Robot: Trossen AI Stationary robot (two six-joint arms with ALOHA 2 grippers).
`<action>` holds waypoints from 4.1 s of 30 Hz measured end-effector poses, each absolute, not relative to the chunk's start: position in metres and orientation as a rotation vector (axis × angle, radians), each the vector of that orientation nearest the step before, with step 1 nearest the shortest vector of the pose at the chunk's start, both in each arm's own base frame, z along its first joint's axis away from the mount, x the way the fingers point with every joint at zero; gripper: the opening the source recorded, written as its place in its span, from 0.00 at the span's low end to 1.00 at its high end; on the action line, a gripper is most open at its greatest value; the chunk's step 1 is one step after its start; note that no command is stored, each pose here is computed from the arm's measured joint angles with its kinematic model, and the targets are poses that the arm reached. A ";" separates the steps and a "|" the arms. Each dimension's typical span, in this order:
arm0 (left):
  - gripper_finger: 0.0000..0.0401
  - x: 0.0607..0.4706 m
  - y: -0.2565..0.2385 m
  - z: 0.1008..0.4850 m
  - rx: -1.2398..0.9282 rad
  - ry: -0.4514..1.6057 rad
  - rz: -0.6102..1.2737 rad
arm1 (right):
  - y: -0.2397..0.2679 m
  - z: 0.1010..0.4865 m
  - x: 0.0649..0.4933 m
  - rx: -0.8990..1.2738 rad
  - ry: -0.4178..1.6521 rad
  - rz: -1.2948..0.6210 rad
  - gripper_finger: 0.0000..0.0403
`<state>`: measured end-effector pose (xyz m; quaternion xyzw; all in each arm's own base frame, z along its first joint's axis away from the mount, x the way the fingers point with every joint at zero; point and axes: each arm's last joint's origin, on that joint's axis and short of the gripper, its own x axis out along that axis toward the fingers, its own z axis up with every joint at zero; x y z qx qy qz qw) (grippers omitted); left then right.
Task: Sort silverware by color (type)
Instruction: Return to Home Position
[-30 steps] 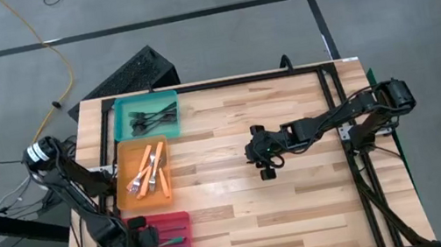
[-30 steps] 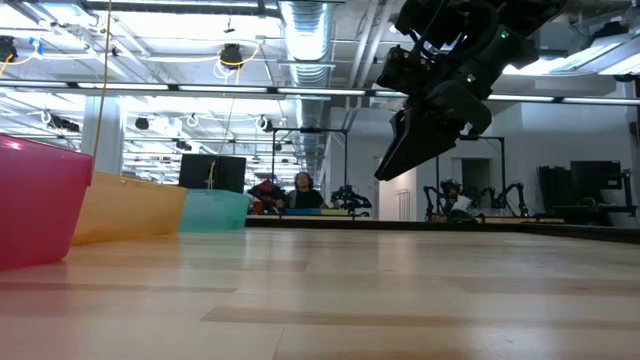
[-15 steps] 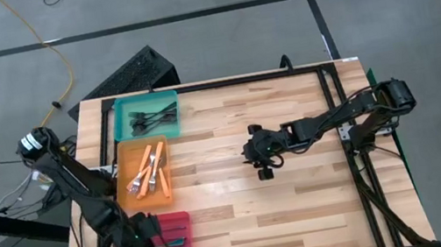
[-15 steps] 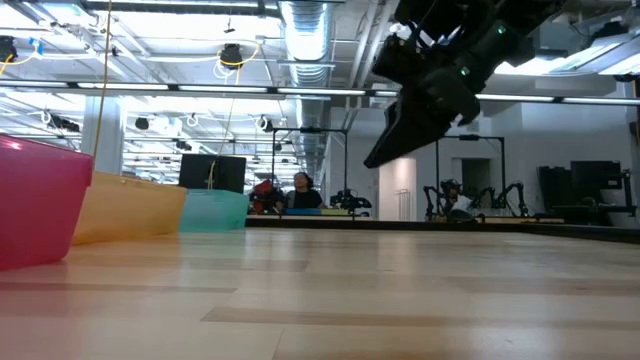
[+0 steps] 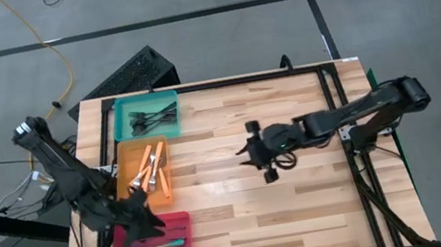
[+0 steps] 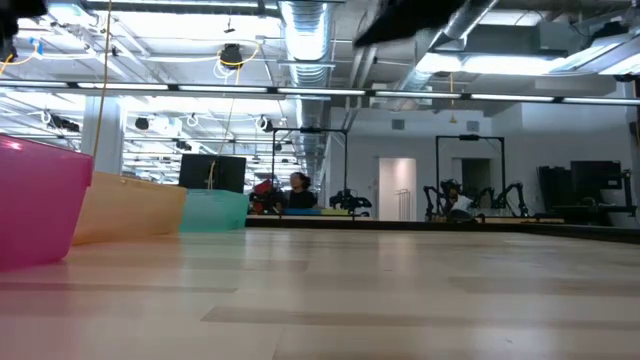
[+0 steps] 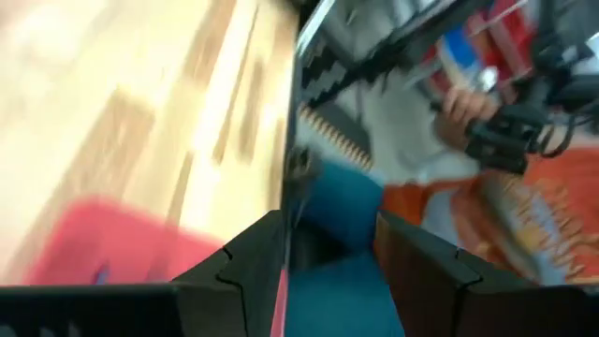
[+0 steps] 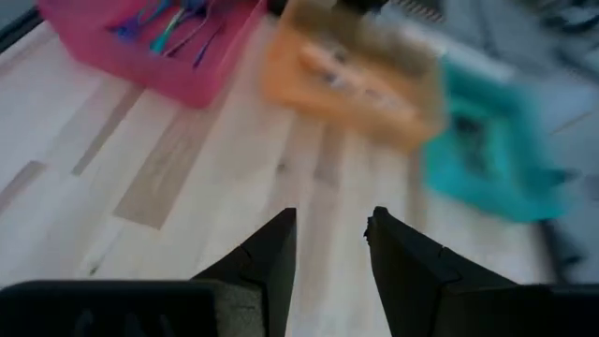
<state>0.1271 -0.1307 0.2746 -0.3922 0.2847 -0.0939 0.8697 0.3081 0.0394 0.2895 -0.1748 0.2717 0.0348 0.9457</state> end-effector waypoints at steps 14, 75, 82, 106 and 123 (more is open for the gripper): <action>0.39 0.086 -0.075 0.334 -0.432 0.036 -0.303 | 0.010 0.403 0.192 -0.282 0.230 -0.115 0.38; 0.39 0.058 -0.056 0.231 -0.290 -0.329 -0.624 | -0.023 0.181 0.093 0.298 -0.218 -0.348 0.38; 0.39 0.067 -0.061 0.198 -0.340 -0.245 -0.528 | -0.024 0.176 0.094 0.262 -0.155 -0.364 0.38; 0.39 0.073 -0.053 0.200 -0.280 -0.300 -0.391 | -0.027 0.171 0.094 0.148 -0.091 -0.403 0.38; 0.39 0.079 -0.047 0.196 -0.276 -0.268 -0.373 | -0.035 0.170 0.091 0.091 -0.071 -0.494 0.38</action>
